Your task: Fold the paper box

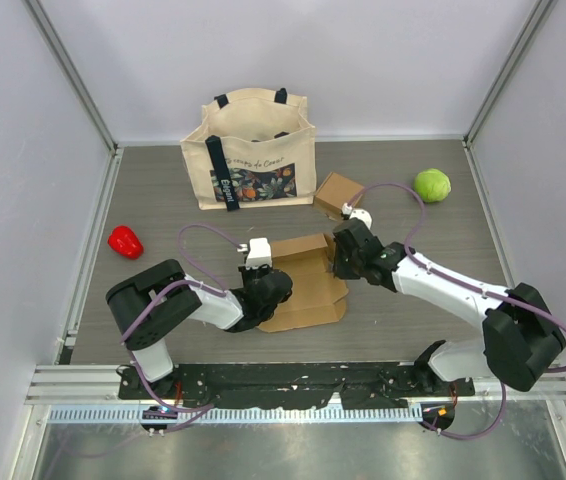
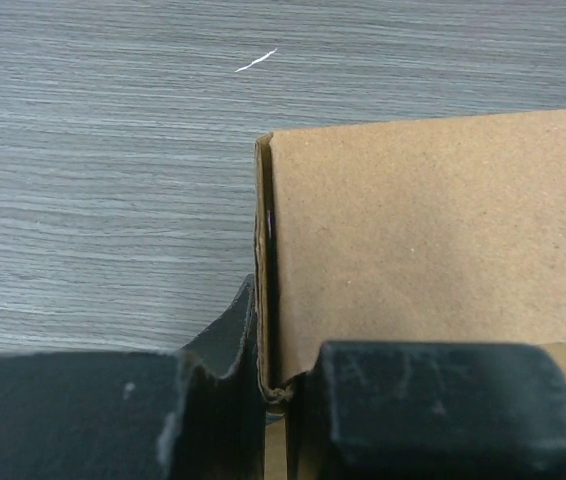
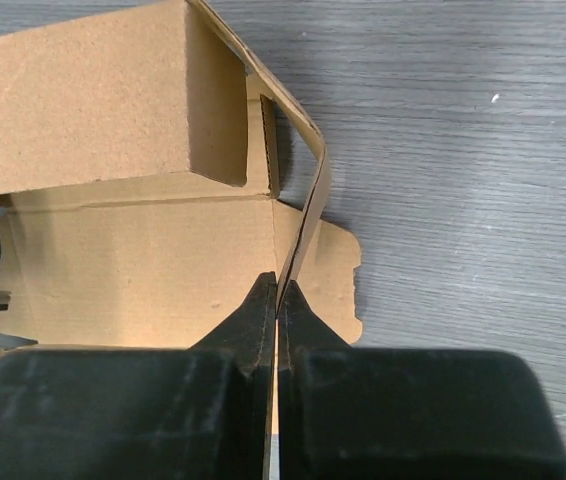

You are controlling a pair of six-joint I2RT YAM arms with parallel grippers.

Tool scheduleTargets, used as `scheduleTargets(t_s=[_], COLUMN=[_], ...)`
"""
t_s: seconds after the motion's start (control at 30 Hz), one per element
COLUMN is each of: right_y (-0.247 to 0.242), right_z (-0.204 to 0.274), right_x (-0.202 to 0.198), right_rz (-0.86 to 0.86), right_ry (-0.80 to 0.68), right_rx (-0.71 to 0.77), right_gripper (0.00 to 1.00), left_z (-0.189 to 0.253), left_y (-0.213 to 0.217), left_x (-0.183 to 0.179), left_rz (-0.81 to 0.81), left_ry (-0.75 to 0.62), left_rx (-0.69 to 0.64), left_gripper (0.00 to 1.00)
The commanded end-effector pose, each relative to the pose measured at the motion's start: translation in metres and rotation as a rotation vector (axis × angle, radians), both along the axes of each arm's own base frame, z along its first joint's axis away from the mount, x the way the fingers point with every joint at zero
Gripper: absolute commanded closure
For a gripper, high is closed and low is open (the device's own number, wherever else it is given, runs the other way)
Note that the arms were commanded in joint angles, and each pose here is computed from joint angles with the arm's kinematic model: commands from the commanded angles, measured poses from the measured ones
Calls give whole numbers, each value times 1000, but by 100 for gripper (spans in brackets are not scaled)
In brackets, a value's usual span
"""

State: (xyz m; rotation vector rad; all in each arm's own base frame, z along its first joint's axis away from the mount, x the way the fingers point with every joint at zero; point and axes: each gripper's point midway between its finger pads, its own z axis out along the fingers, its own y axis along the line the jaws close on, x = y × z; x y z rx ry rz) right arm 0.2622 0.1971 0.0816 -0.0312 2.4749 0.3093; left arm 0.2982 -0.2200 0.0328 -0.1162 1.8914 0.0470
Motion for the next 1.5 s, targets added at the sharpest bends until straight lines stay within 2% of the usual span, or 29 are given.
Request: scheduleTargets(t_s=[0.0,0.1,0.23,0.43,0.53,0.57,0.63,0.73,0.8,0.87,0.93,1.03,1.17,1.23,1.33,1.47], right_y=[15,28,45,86,89,87,85,69,50,13,-32,-92,-119,-114,-92,-52], right_z=[6,-6,-13,-17,-6,-1,21,58,80,100,106,90,47,25,3,-5], right_x=[4,-2,-9,-12,-16,-20,-33,-42,-34,-18,3,31,42,41,34,29], right_rz=[-87,-85,-41,135,220,246,324,323,250,87,-89,-279,-257,-206,-85,87], right_ry=[-17,-2,-39,-62,-81,-83,-107,-178,-253,-311,-311,-260,-145,-79,-1,-60], right_rx=[134,193,187,271,256,250,270,295,267,189,114,37,-113,-134,-82,-49], right_gripper=[99,99,99,99,82,72,65,57,50,44,43,43,43,43,43,44], left_z=[12,12,13,12,13,13,12,12,12,12,12,12,11,11,10,10], left_y=[-5,-7,-7,-7,-5,-5,-4,-4,-5,-5,-6,-6,-6,-6,-6,-7], left_x=[3,4,4,4,3,3,2,2,3,3,3,3,3,3,3,4], left_rz=[10,8,5,5,7,7,6,6,3,3,2,3,3,1,2,-1], left_ry=[-38,-37,-36,-36,-37,-37,-34,-34,-33,-33,-33,-32,-32,-30,-31,-28], left_rx=[-37,-39,-40,-40,-40,-41,-38,-39,-35,-34,-35,-32,-31,-30,-28,-21], left_gripper=[100,100,100,100,100,100,100,100,100,100,100,100,100,100,100,100])
